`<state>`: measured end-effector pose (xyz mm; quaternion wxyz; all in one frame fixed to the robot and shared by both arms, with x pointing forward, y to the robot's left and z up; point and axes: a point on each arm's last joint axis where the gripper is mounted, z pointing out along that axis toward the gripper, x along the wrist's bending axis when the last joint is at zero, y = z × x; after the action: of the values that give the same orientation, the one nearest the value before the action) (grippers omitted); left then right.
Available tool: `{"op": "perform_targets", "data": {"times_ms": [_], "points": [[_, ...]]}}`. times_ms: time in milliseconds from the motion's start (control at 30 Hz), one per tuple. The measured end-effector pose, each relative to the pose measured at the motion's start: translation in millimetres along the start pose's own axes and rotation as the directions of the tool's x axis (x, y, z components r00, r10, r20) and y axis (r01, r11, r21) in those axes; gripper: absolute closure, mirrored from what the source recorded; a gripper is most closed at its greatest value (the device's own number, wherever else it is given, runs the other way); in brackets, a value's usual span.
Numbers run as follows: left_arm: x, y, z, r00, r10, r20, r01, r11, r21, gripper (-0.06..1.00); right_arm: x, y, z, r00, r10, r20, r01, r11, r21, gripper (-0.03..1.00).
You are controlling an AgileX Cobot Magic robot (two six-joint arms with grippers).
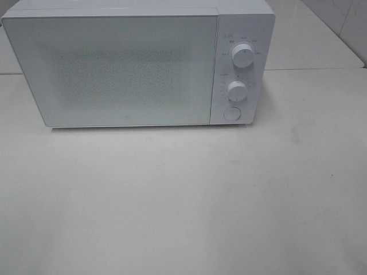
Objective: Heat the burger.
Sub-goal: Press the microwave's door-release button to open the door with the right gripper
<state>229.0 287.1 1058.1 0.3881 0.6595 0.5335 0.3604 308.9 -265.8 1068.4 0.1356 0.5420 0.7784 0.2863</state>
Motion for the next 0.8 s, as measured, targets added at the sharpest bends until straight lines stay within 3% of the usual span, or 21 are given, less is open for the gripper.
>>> {"op": "perform_targets", "data": {"times_ms": [233,800], "points": [[0.0,0.0,0.0,1.0,0.0,0.0,0.0,1.0,0.0,-0.02,-1.9,-38.5,-16.0,0.995,0.013,0.103,0.004,0.987,-0.163,0.23],[0.0,0.0,0.0,1.0,0.0,0.0,0.0,1.0,0.0,-0.02,1.3,-76.7,-32.9,0.981,0.063,0.183,0.015,0.918,-0.396,0.23]]}}
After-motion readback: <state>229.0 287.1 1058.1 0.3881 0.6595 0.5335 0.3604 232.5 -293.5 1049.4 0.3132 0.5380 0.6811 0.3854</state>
